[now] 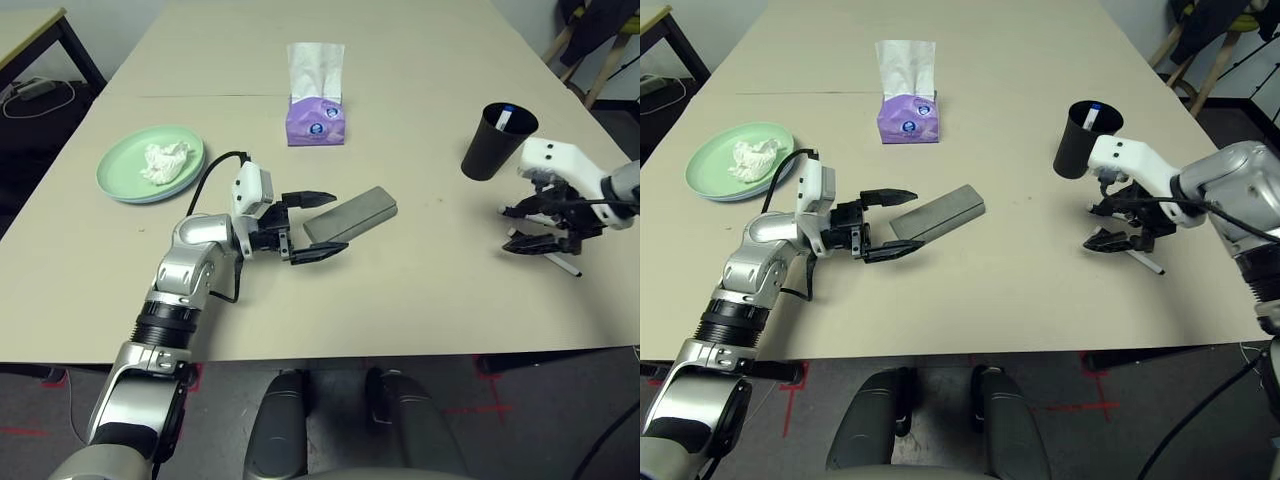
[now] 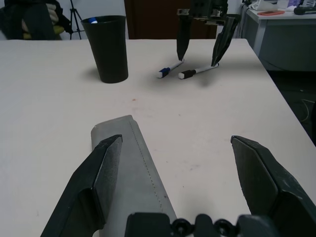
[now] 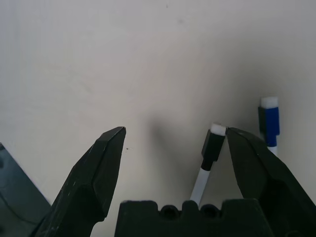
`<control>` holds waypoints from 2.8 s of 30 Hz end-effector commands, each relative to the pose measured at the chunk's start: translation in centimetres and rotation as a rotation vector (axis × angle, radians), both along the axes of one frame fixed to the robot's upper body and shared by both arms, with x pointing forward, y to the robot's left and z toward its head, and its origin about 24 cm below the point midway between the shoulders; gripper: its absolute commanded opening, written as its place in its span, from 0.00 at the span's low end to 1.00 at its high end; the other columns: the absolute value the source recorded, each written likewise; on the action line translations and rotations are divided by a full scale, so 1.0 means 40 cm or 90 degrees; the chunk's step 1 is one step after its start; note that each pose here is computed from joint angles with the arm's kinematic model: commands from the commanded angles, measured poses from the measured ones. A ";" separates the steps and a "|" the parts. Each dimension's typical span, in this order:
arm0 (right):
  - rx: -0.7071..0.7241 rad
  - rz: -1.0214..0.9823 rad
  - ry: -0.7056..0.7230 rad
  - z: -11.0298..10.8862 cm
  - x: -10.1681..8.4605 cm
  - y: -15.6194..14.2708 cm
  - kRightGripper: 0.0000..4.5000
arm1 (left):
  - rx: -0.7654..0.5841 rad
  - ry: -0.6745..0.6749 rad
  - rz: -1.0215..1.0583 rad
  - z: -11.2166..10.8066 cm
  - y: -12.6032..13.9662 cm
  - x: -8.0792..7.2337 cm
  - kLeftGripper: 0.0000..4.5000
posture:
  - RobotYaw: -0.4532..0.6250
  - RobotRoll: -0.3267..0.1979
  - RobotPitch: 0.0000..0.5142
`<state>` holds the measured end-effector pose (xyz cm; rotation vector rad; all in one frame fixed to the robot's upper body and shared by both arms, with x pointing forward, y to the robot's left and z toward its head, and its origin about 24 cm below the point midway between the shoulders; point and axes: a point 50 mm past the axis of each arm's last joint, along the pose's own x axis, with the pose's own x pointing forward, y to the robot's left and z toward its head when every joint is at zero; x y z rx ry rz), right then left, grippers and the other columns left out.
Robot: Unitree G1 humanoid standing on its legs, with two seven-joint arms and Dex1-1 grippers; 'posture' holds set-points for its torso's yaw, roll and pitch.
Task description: Organize and tidy the items on the table.
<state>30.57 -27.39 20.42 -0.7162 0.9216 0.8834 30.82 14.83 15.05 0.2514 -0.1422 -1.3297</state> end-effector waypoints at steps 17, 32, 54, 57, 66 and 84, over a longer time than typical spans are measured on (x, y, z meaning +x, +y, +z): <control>-0.082 -0.072 0.039 0.019 0.011 -0.020 1.00 | 0.000 0.004 0.011 0.001 0.000 -0.018 0.99 | 0.49 0.62 0.47; -0.028 -0.169 0.077 -0.002 0.019 -0.044 1.00 | -0.003 0.010 0.033 -0.008 0.004 -0.025 0.99 | 0.49 0.62 0.53; -0.043 -0.157 0.053 0.010 0.068 -0.037 1.00 | -0.011 0.024 0.054 -0.024 0.011 -0.050 0.99 | 0.51 0.62 0.58; -0.052 -0.147 0.060 0.009 0.067 -0.037 1.00 | -0.011 0.022 0.057 -0.023 0.009 -0.049 0.99 | 0.52 0.62 0.58; -0.081 -0.137 0.081 0.015 0.034 -0.052 1.00 | -0.017 0.018 0.064 -0.022 0.005 -0.045 0.99 | 0.50 0.62 0.56; -0.076 -0.205 0.037 0.018 0.021 -0.023 1.00 | -0.032 0.008 0.059 -0.023 -0.017 -0.033 0.99 | 0.49 0.62 0.53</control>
